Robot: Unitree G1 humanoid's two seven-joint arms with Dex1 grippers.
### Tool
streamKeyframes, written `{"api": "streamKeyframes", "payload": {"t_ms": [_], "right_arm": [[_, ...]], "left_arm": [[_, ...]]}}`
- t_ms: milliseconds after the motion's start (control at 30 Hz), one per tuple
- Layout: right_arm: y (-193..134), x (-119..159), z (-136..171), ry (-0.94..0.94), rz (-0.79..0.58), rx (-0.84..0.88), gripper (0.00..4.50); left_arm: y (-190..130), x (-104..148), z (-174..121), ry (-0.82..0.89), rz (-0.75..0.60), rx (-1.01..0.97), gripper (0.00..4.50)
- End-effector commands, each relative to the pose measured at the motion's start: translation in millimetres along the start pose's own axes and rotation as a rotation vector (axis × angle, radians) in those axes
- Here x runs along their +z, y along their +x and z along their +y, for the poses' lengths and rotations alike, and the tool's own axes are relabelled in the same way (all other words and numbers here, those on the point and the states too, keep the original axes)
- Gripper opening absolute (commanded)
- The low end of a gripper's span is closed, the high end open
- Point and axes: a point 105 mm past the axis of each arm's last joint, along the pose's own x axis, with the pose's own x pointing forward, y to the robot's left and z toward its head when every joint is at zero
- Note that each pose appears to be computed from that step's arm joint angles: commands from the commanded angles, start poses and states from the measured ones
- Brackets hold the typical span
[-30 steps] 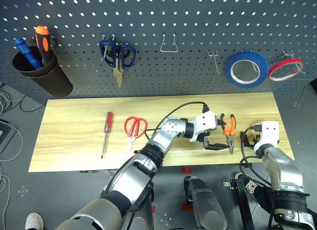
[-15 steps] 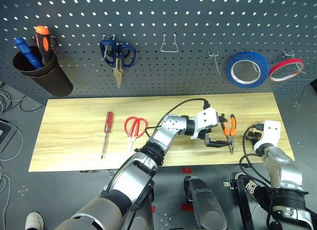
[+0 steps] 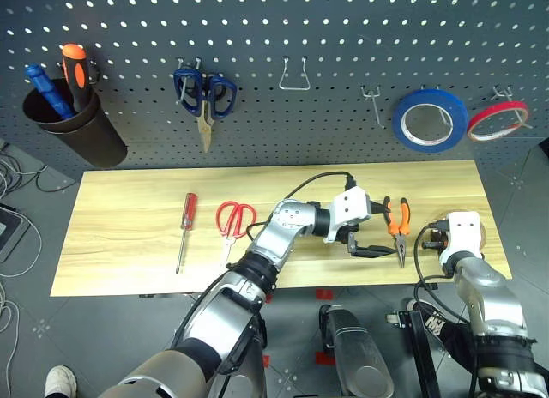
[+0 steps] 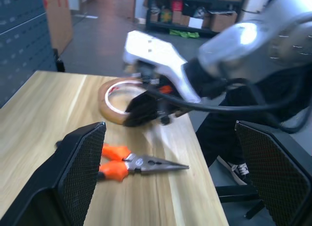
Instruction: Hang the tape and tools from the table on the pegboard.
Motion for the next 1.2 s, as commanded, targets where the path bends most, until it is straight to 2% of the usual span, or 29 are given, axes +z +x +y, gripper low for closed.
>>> {"api": "streamKeyframes", "payload": {"t_ms": [33,267,433,533,667,833,1067,1200], "right_arm": [[-26,34,19,-0.132,-0.178,0.035,0.45],[-83,44,62,-0.49,-0.421,0.102,0.45],[-96,48,73,-0.661,-0.606,0.097,0.45],[-92,54,75,-0.691,-0.679,0.085,0.45],[-78,86,91,-0.692,-0.835,0.086,0.45],[-62,118,102,-0.674,-0.972,0.099,0.45],[-47,142,106,-0.676,-1.059,0.126,0.45],[-33,143,102,-0.666,-1.022,0.143,0.45]], "left_arm": [[-11,18,-5,0.02,-0.061,0.025,4.5],[-61,32,-18,-0.024,-0.074,0.196,4.5],[-88,49,-5,-0.057,-0.106,0.392,4.5],[-96,54,-3,-0.049,-0.095,0.451,4.5],[-107,66,7,-0.031,-0.117,0.584,4.5],[-100,68,12,-0.035,-0.128,0.63,4.5],[-93,71,14,-0.02,-0.135,0.624,4.5],[-92,70,14,-0.014,-0.131,0.616,4.5]]}}
